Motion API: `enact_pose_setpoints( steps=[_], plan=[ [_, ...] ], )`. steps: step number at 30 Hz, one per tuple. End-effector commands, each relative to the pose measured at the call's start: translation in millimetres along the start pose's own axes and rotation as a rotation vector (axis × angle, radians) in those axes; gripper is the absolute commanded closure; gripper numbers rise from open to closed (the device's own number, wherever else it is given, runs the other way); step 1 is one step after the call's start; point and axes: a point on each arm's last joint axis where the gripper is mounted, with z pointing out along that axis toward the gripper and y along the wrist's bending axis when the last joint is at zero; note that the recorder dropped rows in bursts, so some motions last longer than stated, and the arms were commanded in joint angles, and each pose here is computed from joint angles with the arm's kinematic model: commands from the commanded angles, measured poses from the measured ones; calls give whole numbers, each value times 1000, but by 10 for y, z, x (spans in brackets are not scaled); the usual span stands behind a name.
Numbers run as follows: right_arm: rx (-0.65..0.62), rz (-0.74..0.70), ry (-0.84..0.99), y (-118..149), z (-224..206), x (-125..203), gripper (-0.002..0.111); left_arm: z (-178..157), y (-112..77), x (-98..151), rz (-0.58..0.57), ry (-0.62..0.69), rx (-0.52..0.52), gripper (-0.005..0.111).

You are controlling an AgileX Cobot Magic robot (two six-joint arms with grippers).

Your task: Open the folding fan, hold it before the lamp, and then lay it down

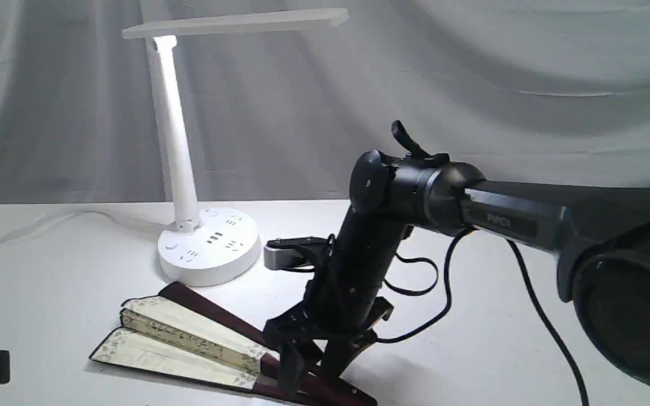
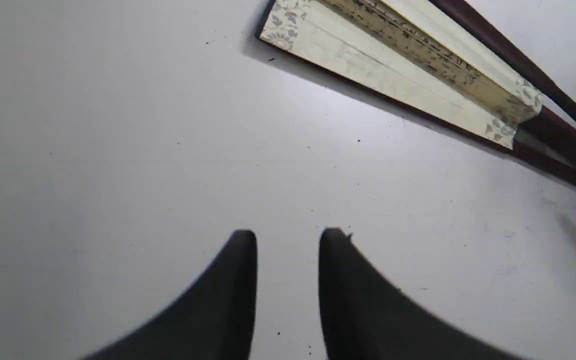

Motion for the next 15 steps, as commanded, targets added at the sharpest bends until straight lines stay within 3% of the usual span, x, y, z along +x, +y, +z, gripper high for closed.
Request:
enact_pose_setpoints(
  steps=[1,10,15],
  plan=[
    [4,-7,-17,-72,-119,19,51,-5,-19,-11,-6,-4,9,85],
    [-33,-10,-46,-162,-179,21,51,-5,-20,-11,-7,-4,10,85],
    [-47,38,-178,-254,-240,-72,51,-5,-19,1,-7,10,9,85]
  ],
)
